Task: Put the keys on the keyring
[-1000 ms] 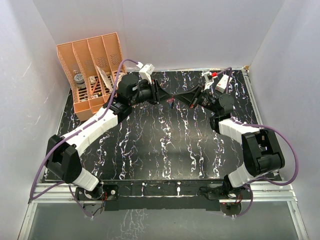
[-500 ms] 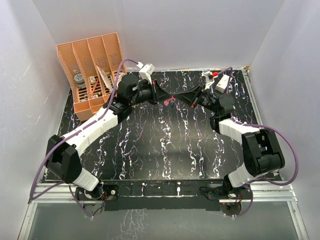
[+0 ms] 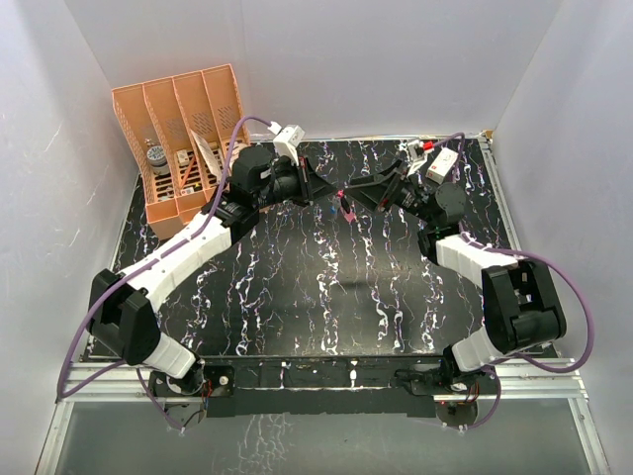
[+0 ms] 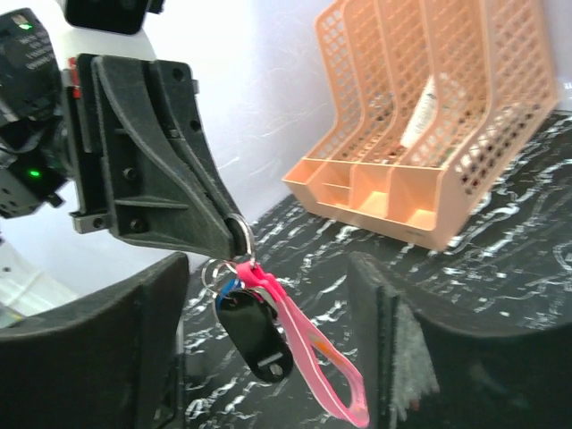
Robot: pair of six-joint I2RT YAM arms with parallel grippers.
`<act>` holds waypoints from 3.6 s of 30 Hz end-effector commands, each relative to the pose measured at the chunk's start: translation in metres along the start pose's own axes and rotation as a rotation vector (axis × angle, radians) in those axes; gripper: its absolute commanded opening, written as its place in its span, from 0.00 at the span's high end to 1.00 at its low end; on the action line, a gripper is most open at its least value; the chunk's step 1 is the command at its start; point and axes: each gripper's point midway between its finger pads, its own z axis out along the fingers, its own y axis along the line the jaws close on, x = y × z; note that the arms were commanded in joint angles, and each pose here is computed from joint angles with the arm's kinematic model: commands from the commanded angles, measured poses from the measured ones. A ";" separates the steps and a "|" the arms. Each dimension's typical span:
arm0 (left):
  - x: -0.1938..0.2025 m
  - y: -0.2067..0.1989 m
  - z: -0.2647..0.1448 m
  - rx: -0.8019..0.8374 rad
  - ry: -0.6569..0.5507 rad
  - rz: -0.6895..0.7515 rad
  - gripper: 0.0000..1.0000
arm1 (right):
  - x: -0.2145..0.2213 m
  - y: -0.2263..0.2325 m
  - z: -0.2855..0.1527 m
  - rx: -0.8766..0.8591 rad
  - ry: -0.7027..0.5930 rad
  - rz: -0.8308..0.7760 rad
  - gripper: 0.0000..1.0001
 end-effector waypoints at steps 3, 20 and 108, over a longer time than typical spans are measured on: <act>-0.031 -0.013 -0.016 -0.033 -0.046 0.048 1.00 | -0.044 0.005 0.001 0.088 -0.028 -0.206 0.03; -0.033 -0.004 0.000 -0.130 0.119 -0.010 1.00 | -0.027 0.007 -0.002 0.258 0.167 -0.441 0.02; 0.042 0.006 -0.023 -0.242 0.595 -0.074 1.00 | -0.002 -0.017 -0.009 0.280 0.189 -0.395 0.10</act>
